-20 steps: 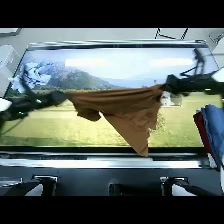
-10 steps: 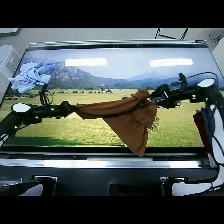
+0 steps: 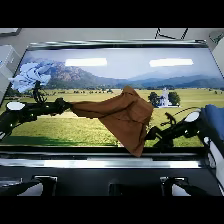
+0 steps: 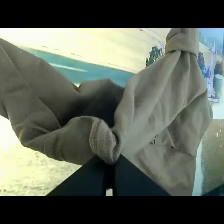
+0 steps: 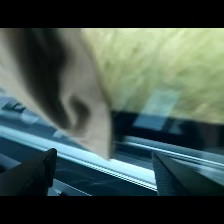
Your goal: Fold the clothes and pants, and hang the long-sleeved shirts on hangers.
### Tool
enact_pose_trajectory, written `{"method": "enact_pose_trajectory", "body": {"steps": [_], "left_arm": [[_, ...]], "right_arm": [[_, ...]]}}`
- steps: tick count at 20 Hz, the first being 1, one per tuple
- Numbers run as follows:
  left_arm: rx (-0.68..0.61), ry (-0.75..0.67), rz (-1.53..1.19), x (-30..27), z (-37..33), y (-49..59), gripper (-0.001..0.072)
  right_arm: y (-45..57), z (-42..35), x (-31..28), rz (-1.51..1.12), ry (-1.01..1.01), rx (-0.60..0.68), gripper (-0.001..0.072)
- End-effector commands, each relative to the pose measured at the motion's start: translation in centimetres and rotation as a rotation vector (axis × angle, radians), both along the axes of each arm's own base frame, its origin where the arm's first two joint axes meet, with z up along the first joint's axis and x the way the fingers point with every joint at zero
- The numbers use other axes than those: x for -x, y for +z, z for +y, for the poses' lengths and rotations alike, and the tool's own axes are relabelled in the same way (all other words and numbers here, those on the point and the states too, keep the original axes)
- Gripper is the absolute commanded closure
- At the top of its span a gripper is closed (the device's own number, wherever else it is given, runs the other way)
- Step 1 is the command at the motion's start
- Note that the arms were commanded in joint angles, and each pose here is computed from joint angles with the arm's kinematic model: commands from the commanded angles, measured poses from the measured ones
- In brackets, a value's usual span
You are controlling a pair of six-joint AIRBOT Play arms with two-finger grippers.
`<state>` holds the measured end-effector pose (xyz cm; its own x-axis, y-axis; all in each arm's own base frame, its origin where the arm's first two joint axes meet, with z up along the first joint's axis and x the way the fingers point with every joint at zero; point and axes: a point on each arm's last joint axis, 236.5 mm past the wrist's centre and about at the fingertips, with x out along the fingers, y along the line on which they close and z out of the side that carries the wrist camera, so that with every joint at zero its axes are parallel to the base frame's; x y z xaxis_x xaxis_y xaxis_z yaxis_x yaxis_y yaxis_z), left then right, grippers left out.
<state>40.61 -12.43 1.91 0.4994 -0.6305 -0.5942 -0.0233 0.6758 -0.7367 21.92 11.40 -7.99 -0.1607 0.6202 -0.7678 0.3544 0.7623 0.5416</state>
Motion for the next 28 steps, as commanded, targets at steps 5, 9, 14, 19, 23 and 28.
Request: {"method": "enact_pose_trajectory", "body": {"steps": [5,9,14,19,23,28], "left_arm": [[-0.035,0.049,-0.041,-1.3,1.2,0.0,0.0681],[-0.061,0.026,-0.076,-1.4,1.3,0.2,0.0682],[-0.178,-0.010,-0.428,-3.8,3.2,11.6,0.0683],[-0.301,0.234,-1.024,1.1,9.4,41.5,0.0684],[-0.406,0.463,-1.149,11.1,12.4,52.4,0.0684],[-0.463,0.455,-1.174,16.2,10.1,53.0,0.0683]], "right_arm": [[-2.0,6.5,-0.9,-0.096,-0.121,-0.023,0.0007],[-1.9,9.9,1.5,-0.048,-0.037,-0.064,0.0392],[7.4,9.1,-5.1,-0.367,0.065,-0.114,0.0674],[42.8,-3.1,-14.6,-1.415,-0.191,0.165,0.0672],[60.0,-8.6,-4.8,-1.888,-0.344,0.504,0.0672],[58.1,-7.8,-2.6,-1.801,-0.311,0.501,0.0672]]}}
